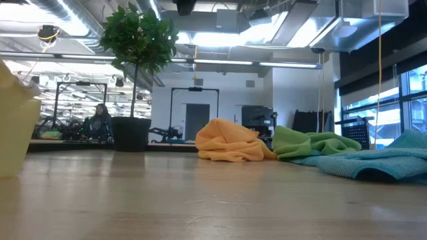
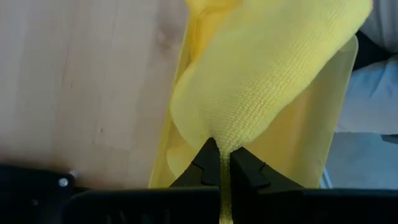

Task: Fold microfiber towels
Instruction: Put the folded yellow microfiber cloth into the yellow bin

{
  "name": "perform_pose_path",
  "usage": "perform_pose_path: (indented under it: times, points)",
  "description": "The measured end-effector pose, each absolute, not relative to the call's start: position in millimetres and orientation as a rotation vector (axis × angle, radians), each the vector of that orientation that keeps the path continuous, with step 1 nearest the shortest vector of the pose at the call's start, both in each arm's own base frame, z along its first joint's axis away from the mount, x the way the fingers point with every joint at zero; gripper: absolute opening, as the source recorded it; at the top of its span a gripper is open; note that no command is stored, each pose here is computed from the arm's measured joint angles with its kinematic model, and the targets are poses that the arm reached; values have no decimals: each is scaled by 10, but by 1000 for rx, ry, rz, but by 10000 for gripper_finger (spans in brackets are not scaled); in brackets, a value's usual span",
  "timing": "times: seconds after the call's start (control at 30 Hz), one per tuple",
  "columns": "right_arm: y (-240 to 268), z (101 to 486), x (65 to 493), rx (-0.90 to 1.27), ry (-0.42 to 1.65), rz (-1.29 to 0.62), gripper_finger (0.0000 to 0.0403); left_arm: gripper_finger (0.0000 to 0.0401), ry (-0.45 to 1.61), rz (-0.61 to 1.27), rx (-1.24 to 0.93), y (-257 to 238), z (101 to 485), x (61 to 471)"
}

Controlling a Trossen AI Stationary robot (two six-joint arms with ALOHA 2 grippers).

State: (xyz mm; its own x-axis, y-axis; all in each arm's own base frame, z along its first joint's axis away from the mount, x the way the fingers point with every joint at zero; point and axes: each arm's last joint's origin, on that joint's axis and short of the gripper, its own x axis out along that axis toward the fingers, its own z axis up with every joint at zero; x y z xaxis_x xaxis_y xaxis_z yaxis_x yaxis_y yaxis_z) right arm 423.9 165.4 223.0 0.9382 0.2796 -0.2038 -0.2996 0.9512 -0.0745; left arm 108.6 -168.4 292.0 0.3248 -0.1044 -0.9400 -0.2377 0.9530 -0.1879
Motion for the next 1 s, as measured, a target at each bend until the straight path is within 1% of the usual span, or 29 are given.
perform_pose_path:
  times: [0.4,0.57,0.73,0.83,1.0]
  points:
    - [1654,2229,4240,-107,196,296,204,0,1271,87,-350,-1694,2921,1082]
    - [1654,2231,4240,-107,194,296,204,0,1231,100,-331,-1686,2923,1093]
    - [1728,2240,4232,-124,151,321,205,0,1227,97,-325,-1686,2924,1094]
    - [1824,2235,4196,-172,138,344,211,0,1225,98,-324,-1686,2924,1094]
    - [1894,2233,4163,-212,137,311,227,0,1209,103,-311,-1681,2925,1097]
